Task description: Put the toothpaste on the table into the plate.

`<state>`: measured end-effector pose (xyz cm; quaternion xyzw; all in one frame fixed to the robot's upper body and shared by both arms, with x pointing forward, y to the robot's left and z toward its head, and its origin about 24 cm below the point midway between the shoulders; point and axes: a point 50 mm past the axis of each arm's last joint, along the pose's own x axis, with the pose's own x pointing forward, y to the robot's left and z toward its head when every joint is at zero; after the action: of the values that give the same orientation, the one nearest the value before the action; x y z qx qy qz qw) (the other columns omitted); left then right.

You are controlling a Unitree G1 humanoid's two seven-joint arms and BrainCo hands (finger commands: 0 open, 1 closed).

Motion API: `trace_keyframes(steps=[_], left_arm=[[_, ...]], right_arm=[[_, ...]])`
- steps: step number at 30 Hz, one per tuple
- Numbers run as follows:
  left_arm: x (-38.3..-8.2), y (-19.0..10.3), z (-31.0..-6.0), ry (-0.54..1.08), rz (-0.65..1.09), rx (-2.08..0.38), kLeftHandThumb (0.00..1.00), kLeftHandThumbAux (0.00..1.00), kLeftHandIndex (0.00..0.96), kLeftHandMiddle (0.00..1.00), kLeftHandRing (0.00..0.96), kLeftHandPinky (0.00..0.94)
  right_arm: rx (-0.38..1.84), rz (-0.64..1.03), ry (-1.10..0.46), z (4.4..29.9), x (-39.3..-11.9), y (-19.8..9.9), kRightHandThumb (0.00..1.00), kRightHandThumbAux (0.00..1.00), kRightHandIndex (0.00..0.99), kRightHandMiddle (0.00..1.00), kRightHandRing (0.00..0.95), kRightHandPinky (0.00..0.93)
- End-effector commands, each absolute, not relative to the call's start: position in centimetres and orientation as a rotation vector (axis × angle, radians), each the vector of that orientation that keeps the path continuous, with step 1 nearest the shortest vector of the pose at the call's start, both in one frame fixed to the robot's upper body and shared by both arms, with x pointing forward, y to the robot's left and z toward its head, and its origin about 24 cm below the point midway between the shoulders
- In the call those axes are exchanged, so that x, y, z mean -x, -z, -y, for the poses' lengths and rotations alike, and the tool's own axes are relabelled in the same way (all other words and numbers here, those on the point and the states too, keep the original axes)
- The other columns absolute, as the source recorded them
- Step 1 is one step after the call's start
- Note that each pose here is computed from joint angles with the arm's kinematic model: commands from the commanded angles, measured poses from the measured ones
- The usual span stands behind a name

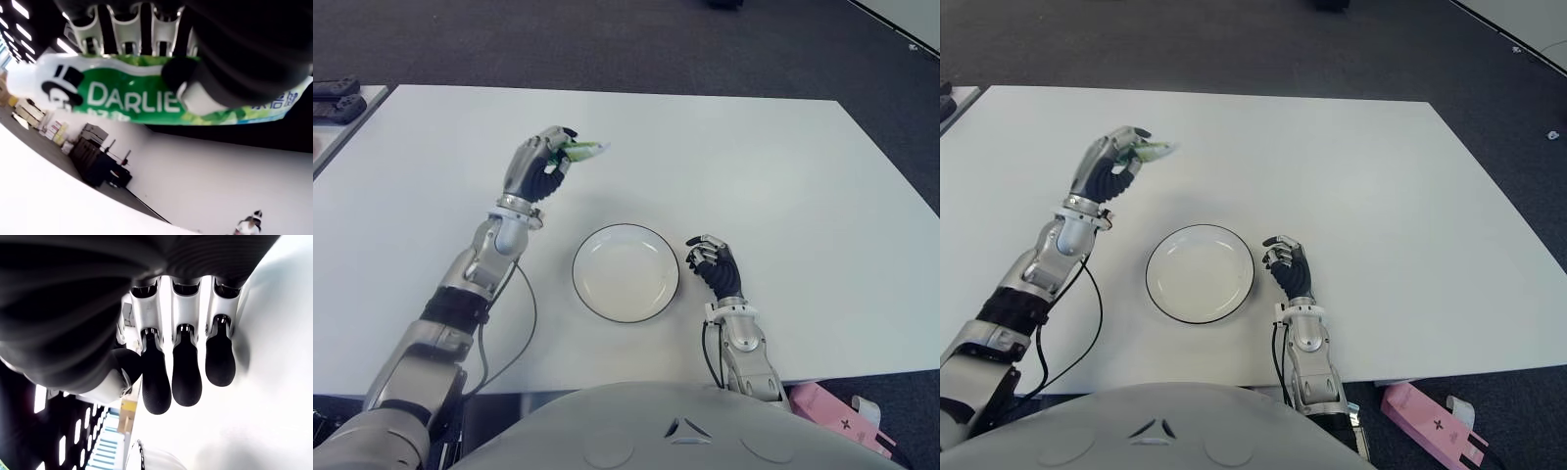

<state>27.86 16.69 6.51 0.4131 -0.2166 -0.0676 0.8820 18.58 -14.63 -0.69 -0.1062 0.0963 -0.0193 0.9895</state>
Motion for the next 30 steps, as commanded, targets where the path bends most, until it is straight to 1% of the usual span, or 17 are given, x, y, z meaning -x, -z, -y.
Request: trace_keyframes(steps=[1,6,11,18,22,30], left_arm=[[-26.8,-6.4,-15.2,0.254,0.512,-0.886,0.73,0.703,0.441,0.887,0.885,0.886],[-25.7,-6.0,-13.8,0.374,0.589,-0.924,0.732,0.702,0.442,0.887,0.885,0.885],[-24.5,-4.8,-12.7,0.497,0.642,-0.977,0.73,0.702,0.442,0.887,0.882,0.882],[-22.7,-3.2,-11.0,0.63,0.802,-1.069,0.726,0.701,0.442,0.888,0.892,0.904],[-21.5,-2.5,-10.5,0.731,0.839,-1.127,0.723,0.701,0.443,0.883,0.897,0.905],[-20.5,-1.2,-10.3,0.896,0.864,-1.254,0.717,0.703,0.443,0.885,0.896,0.907]], right_arm=[[0.215,-0.228,0.039,14.6,-18.4,1.2,0.706,0.729,0.431,0.652,0.654,0.657],[0.211,-0.226,0.039,14.5,-18.3,1.2,0.706,0.729,0.432,0.652,0.653,0.654],[0.212,-0.227,0.041,14.5,-18.2,1.3,0.706,0.728,0.432,0.651,0.648,0.648],[0.213,-0.229,0.045,14.6,-18.2,1.4,0.706,0.729,0.432,0.646,0.643,0.645],[0.212,-0.232,0.046,14.6,-18.2,1.5,0.706,0.729,0.432,0.641,0.639,0.641],[0.217,-0.231,0.043,14.6,-18.2,1.5,0.705,0.729,0.431,0.641,0.645,0.652]])
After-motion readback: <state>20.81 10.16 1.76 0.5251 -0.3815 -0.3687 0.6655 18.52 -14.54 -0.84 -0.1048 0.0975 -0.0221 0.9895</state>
